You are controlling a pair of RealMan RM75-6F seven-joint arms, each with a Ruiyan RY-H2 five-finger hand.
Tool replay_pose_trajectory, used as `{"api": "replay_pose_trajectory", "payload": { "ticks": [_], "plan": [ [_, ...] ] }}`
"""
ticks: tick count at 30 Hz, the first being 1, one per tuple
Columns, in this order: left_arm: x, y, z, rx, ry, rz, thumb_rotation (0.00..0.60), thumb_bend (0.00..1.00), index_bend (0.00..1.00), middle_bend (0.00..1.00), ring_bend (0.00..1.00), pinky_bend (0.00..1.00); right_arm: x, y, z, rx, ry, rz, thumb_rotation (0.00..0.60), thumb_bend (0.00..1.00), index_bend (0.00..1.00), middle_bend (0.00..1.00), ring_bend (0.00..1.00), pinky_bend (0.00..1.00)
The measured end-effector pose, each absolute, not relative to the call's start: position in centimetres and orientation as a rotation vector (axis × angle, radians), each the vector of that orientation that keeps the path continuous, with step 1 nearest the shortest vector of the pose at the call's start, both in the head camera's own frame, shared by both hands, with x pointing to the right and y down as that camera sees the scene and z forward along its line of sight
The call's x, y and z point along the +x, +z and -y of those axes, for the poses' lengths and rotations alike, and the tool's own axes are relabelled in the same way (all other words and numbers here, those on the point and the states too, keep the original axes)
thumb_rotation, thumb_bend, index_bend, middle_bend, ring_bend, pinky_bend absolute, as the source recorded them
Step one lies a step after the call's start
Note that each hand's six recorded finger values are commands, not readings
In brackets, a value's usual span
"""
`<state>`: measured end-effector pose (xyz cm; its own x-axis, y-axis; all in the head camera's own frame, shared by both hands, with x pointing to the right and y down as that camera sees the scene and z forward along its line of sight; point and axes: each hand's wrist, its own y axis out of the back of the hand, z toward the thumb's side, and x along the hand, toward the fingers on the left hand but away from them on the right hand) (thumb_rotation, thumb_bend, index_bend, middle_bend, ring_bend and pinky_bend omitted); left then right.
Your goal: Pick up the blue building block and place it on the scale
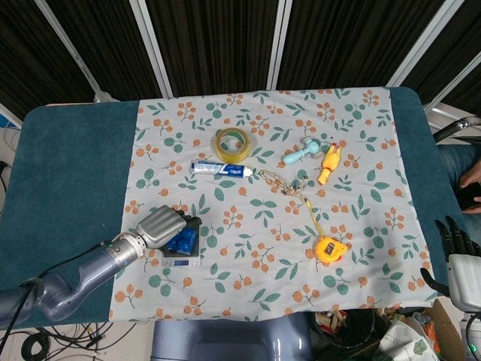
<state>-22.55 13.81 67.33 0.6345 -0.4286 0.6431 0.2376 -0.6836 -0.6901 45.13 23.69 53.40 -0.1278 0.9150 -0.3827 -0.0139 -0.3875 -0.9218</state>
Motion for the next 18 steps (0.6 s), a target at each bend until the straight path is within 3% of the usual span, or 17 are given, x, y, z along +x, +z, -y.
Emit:
{"api": "replay_pose_trajectory", "payload": {
  "ticks": [2,7,18],
  "plan": [
    [-22.6,67.5,-13.9,-2.055,-1.082,-0.126,0.600,0.00,0.07,0.23,0.16,0.40,45.1,53.4,-23.7,-1.404,1.611,1.057,0.600,0.16,0.02,0.00,0.12,0.24],
    [-22.9,67.7,-13.8,-2.025,-1.106,-0.099,0.600,0.00,0.03,0.14,0.05,0.33,45.1,53.4,-23.7,-1.403,1.609,1.058,0.600,0.16,0.02,0.00,0.12,0.24],
    [-22.7,64.4,-11.7,-2.004,-1.071,-0.247,0.600,0.00,0.05,0.14,0.03,0.29,45.1,53.4,-23.7,-1.404,1.610,1.056,0.600,0.16,0.02,0.00,0.12,0.24]
  ]
}}
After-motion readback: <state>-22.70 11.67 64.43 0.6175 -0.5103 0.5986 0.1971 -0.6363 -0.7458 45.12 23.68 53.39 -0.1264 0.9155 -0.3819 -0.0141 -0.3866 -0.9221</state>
